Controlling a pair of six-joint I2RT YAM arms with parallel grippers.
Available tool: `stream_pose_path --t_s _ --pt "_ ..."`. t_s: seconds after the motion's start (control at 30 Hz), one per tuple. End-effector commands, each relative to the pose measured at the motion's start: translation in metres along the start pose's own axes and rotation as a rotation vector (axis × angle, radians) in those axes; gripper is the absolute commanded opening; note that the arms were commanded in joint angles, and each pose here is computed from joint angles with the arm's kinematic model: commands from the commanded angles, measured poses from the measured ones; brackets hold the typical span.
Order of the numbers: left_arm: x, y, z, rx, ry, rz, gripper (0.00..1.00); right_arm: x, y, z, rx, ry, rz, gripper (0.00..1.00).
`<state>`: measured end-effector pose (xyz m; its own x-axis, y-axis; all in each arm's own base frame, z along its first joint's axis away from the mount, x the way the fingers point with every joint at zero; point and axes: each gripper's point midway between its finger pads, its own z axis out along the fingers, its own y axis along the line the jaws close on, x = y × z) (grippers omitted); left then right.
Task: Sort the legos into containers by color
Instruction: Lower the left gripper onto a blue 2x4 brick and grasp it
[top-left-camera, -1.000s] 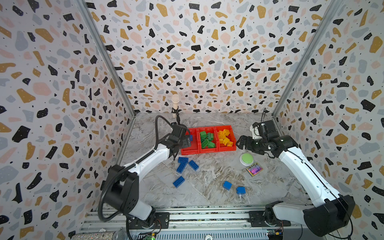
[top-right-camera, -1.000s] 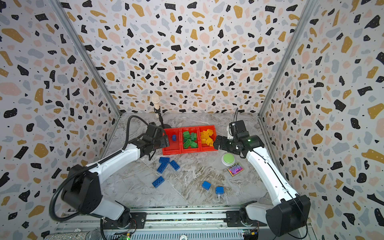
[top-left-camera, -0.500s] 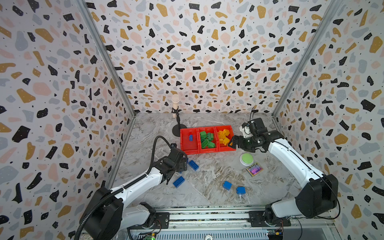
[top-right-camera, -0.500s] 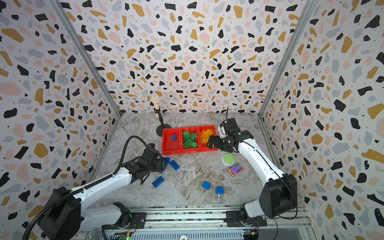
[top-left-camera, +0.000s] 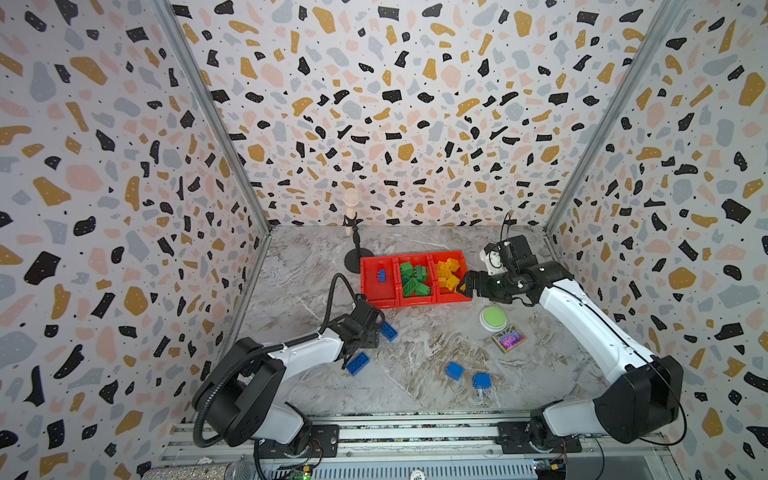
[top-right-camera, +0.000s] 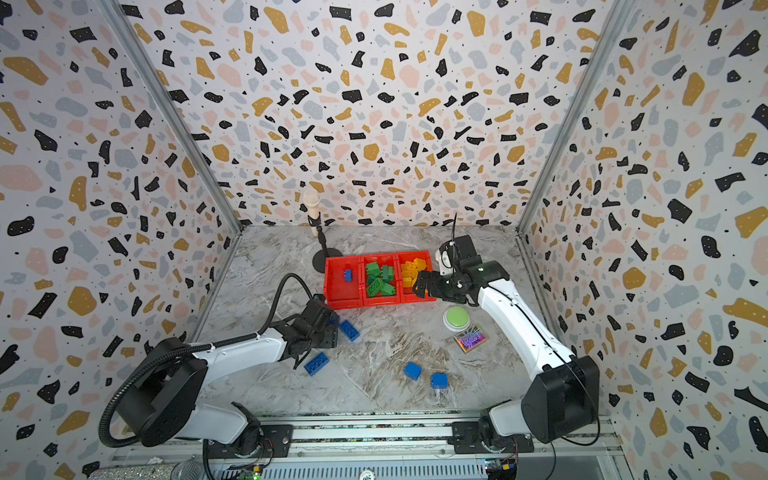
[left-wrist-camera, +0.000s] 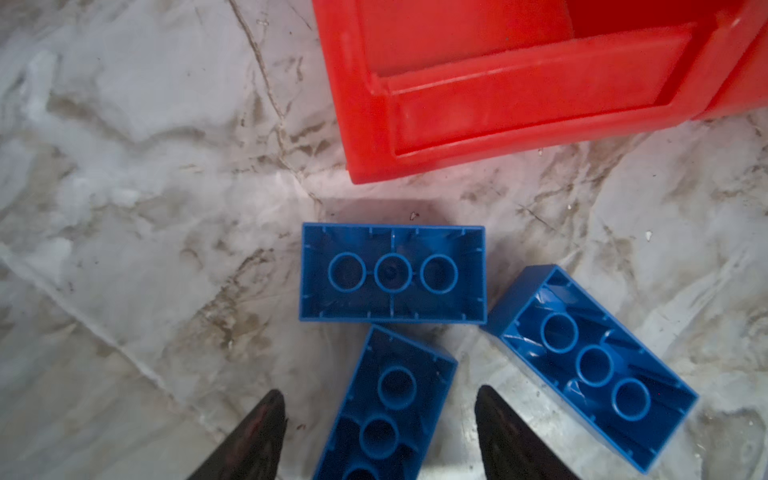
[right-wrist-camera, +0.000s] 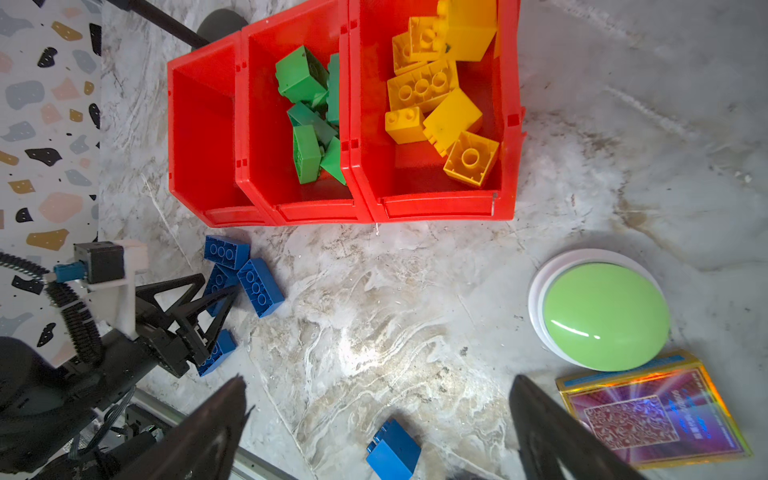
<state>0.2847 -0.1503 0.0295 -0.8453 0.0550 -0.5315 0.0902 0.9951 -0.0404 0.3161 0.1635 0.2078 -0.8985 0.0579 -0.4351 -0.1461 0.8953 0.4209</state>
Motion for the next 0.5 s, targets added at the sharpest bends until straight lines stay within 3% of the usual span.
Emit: stream_pose_path --t_s 0.0,0.23,0.47 --pt "0.0 -0.004 0.005 0.014 -0.001 0.025 0.72 0.005 -0.005 -0.013 0.021 -0.017 0.0 0.99" --pt "0.006 -0.002 0.013 -0.009 0.033 0.041 0.6 0.003 -0.007 -0.014 0.023 -0.022 0.009 0.99" --pt "-0.007 0.003 -0.006 -0.033 -0.002 0.032 0.24 -0.001 -0.004 -0.014 0.015 -0.022 0.006 0.99"
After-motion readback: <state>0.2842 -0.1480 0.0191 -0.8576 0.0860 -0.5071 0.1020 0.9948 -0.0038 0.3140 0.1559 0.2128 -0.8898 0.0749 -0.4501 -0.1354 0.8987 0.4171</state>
